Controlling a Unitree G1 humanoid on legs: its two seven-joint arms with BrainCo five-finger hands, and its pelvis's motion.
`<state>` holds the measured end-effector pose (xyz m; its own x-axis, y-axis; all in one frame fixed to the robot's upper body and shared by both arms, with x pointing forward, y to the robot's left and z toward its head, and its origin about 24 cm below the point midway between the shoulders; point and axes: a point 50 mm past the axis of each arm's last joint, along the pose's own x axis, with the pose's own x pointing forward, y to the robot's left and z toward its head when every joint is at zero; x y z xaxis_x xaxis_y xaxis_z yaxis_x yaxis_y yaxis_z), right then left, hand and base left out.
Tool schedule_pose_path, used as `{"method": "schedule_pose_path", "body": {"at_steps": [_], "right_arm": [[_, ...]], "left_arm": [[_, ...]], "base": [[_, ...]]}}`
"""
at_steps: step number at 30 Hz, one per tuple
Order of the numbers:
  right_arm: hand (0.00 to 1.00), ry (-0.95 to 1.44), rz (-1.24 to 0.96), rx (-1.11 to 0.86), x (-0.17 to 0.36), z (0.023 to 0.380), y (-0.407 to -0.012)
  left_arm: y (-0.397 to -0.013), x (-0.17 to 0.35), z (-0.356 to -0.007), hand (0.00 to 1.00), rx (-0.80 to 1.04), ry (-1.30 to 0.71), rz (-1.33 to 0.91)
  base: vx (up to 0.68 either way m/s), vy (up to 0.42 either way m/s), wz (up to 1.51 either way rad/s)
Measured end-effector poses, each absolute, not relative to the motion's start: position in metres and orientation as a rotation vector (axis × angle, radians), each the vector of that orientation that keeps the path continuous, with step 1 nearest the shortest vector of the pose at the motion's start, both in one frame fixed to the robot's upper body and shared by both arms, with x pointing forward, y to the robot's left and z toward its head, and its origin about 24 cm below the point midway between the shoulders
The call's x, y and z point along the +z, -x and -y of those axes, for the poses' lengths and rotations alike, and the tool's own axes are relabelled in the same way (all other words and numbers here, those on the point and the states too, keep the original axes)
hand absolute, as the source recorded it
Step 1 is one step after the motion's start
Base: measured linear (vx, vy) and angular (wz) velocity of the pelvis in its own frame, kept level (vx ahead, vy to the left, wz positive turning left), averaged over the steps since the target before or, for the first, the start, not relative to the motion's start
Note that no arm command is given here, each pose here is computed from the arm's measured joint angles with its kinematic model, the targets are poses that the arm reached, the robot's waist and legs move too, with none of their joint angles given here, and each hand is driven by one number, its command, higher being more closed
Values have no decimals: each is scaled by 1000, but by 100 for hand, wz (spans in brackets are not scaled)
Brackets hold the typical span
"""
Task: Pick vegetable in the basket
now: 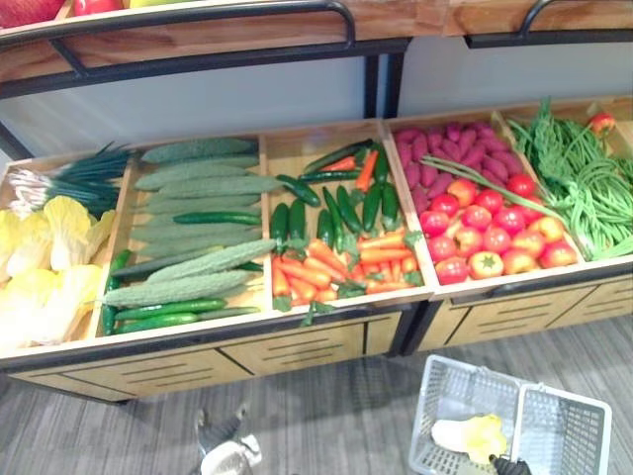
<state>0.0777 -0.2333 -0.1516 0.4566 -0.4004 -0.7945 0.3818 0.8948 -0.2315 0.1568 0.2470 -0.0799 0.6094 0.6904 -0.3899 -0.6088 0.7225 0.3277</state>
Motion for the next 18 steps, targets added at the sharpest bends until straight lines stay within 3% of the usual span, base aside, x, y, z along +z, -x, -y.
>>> {"method": "schedule_pose_path", "body": {"at_steps": [8, 18], "right_arm": [[100, 50, -978, -437, -152, 230, -79], [100, 80, -992, -414, -153, 235, -76]], "left_arm": [[-186, -16, -232, 0, 643, -408, -152], [-192, 12, -237, 0, 626, -536, 12]], "base": [[-59, 32, -18], [-10, 9, -5]]}}
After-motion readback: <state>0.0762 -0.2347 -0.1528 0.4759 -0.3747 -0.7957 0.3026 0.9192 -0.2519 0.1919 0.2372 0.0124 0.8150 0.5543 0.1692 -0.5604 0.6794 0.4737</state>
